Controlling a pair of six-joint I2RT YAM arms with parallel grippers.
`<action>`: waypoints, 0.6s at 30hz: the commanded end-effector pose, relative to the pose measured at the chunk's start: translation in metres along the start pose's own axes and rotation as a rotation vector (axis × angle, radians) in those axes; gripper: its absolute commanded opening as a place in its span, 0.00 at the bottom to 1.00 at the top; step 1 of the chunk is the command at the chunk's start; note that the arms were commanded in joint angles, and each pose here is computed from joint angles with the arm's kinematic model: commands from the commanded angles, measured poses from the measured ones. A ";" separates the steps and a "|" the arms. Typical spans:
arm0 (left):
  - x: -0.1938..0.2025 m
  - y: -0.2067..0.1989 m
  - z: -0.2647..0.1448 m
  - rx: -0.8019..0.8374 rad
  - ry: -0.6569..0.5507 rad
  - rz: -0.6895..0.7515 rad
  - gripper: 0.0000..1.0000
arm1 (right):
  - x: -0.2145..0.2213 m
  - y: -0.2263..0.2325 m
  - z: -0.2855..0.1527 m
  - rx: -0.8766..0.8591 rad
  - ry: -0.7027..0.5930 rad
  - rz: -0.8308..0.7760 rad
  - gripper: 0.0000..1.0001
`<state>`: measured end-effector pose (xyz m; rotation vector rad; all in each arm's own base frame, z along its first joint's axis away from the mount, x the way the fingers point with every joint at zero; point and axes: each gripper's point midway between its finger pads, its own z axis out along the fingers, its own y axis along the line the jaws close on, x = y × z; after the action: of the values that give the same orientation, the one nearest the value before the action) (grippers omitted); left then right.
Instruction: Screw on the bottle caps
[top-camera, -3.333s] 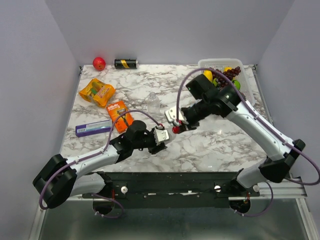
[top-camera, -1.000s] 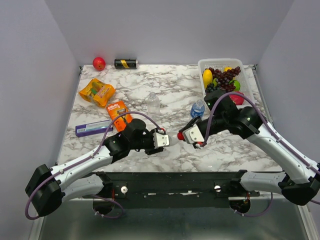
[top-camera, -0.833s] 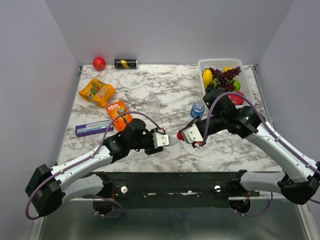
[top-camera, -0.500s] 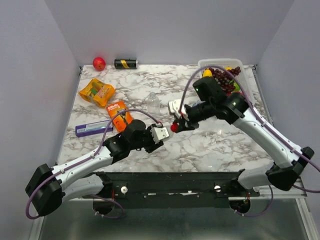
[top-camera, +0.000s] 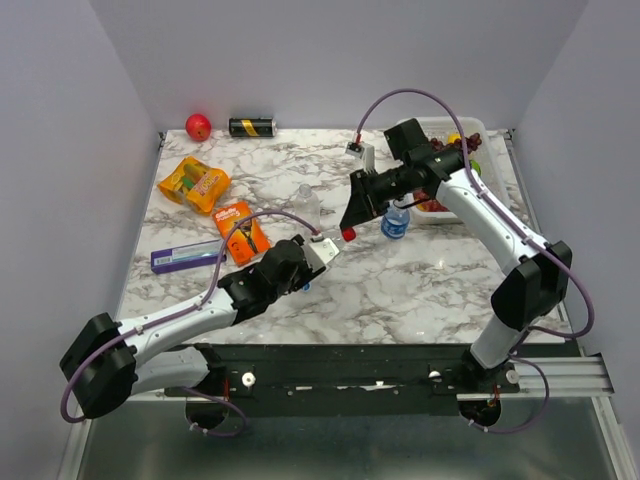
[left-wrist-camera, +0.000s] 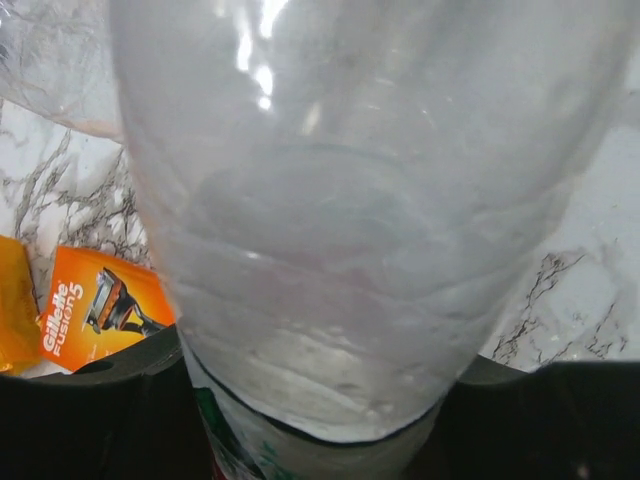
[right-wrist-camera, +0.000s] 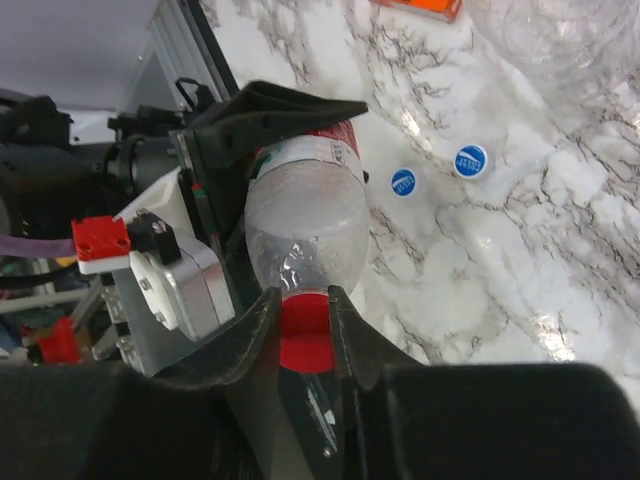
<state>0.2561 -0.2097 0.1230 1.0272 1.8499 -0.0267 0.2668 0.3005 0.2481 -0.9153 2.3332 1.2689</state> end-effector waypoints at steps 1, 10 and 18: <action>-0.062 0.030 -0.013 -0.076 -0.199 -0.203 0.00 | -0.033 0.020 -0.036 -0.011 -0.100 -0.031 0.43; -0.089 -0.038 -0.031 0.394 -0.315 -0.376 0.00 | -0.061 0.045 -0.086 0.013 -0.486 -0.391 0.76; -0.120 -0.037 -0.034 0.481 -0.393 -0.423 0.00 | -0.053 0.056 -0.063 -0.027 -0.458 -0.425 1.00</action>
<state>0.2312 -0.2738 0.1808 0.8479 1.7919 -0.7356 0.2625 0.2774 0.3479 -0.9322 1.7139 1.1915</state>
